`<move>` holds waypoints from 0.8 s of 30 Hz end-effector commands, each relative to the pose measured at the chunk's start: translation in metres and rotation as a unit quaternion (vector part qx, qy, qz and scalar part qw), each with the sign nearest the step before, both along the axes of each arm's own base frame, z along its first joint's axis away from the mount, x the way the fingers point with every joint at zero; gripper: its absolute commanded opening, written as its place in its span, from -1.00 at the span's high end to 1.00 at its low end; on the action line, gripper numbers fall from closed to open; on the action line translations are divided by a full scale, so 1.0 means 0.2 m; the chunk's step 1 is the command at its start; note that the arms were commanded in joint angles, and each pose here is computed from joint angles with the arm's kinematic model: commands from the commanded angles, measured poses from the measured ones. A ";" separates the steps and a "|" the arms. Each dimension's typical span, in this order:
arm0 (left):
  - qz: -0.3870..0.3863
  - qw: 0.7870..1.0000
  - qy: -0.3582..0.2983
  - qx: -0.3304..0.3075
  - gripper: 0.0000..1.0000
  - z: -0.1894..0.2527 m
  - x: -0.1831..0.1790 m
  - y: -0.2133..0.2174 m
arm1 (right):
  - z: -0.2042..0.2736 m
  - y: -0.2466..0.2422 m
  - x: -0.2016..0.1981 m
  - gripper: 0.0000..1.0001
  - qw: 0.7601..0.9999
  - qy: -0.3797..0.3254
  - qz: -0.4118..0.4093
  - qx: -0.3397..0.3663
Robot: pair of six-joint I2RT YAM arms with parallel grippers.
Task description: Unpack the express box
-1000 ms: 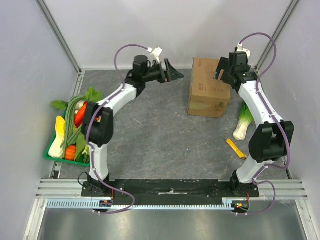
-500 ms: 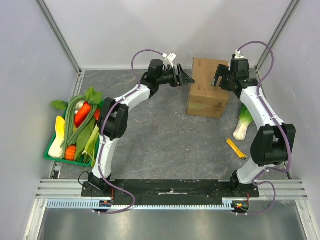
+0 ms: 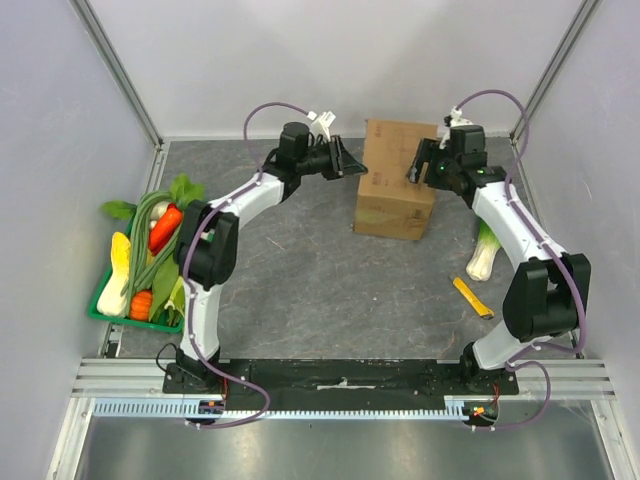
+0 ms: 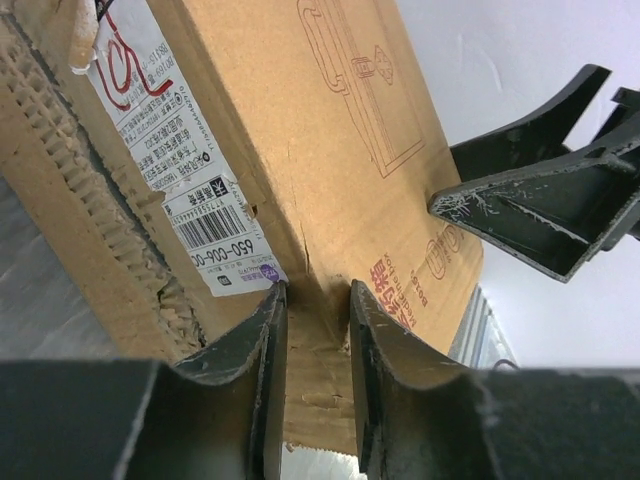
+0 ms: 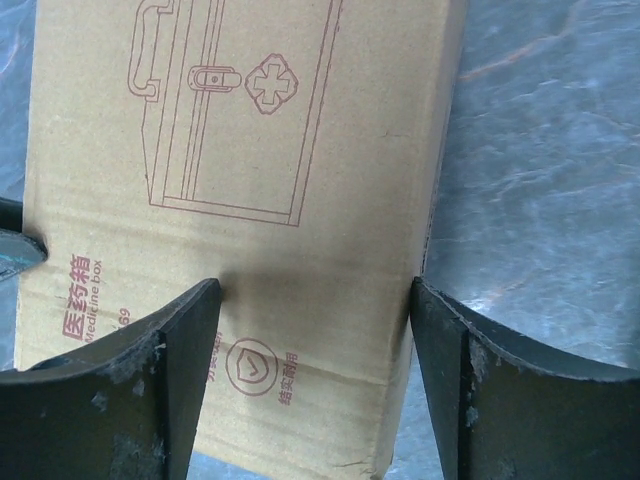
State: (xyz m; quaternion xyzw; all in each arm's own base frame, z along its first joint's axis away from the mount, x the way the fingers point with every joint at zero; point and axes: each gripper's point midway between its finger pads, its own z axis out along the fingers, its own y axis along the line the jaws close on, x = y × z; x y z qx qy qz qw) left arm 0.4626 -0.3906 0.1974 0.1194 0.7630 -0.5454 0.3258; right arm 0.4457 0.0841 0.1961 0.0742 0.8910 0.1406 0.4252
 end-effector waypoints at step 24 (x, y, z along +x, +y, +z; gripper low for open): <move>-0.072 0.990 -0.119 0.029 0.40 0.41 -0.56 0.12 | -0.12 1.13 -0.54 -0.33 0.948 0.065 0.254 0.183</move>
